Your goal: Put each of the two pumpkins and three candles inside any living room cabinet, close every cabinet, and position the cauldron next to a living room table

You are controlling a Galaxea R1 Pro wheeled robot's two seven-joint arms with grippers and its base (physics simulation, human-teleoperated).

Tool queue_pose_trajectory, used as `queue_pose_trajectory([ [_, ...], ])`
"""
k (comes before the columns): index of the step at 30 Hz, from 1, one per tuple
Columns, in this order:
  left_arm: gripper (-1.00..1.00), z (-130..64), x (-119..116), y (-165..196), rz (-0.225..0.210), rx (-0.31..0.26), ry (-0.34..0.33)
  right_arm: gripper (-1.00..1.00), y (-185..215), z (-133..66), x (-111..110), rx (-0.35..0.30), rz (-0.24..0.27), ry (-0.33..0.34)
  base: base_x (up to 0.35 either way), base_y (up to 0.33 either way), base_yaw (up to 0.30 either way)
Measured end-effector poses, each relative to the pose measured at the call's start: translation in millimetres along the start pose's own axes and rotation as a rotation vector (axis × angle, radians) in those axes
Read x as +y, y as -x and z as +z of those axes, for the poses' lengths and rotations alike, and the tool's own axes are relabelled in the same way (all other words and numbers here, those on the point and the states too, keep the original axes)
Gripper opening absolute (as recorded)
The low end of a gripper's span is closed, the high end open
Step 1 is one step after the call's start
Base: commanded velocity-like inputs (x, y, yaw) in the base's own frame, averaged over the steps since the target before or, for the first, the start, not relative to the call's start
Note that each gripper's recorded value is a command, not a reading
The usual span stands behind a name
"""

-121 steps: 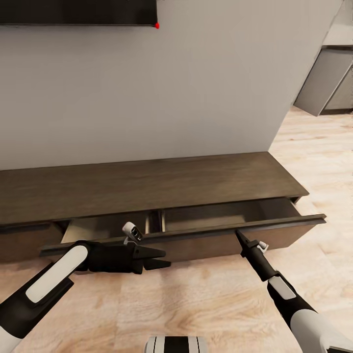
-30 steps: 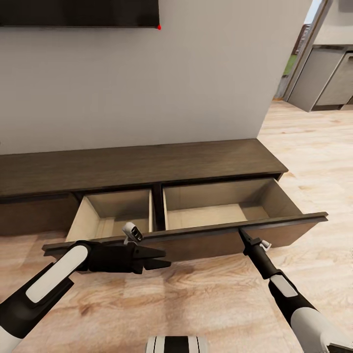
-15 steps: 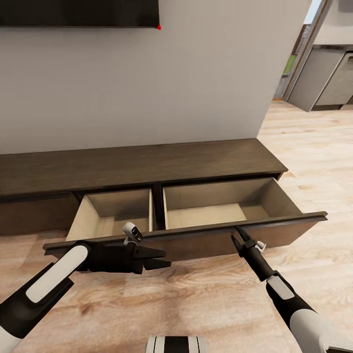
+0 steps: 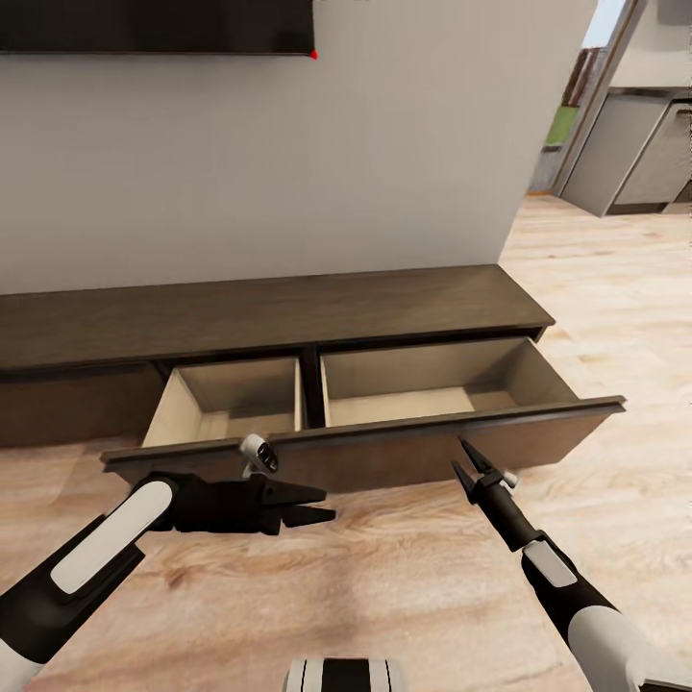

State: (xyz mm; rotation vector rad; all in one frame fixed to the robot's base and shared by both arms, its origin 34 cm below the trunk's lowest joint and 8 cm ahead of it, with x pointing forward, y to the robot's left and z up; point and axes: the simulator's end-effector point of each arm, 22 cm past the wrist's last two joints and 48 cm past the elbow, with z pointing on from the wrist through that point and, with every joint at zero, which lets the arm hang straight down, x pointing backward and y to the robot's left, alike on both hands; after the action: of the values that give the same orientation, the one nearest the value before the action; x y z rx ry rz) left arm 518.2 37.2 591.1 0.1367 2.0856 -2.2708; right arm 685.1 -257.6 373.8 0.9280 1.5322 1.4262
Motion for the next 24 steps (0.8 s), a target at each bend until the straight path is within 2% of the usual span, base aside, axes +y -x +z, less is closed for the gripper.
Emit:
queue_pose_trajectory([
  [10, 1.0, -0.1, 1, 0, 0.001, 0.0, 0.004, 1.0, 0, 0.0, -1, 0.0, 0.0, -0.005, -0.234, 0.0, 0.0],
  [17, 1.0, 0.5, 4, 4, 0.013, -0.018, 0.02, 1.0, 7, -2.7, -9, -0.005, -0.009, -0.044, -0.031, 0.0, 0.0],
  [19, 1.0, 1.1, 10, 7, 0.021, -0.034, 0.044, 1.0, 14, -9.1, -15, -0.007, -0.018, -0.069, -0.004, 0.0, 0.0],
  [24, 1.0, 1.9, 3, 8, 0.043, -0.041, 0.058, 1.0, 20, -24.4, -15, -0.01, -0.027, -0.088, -0.002, 0.0, 0.0],
])
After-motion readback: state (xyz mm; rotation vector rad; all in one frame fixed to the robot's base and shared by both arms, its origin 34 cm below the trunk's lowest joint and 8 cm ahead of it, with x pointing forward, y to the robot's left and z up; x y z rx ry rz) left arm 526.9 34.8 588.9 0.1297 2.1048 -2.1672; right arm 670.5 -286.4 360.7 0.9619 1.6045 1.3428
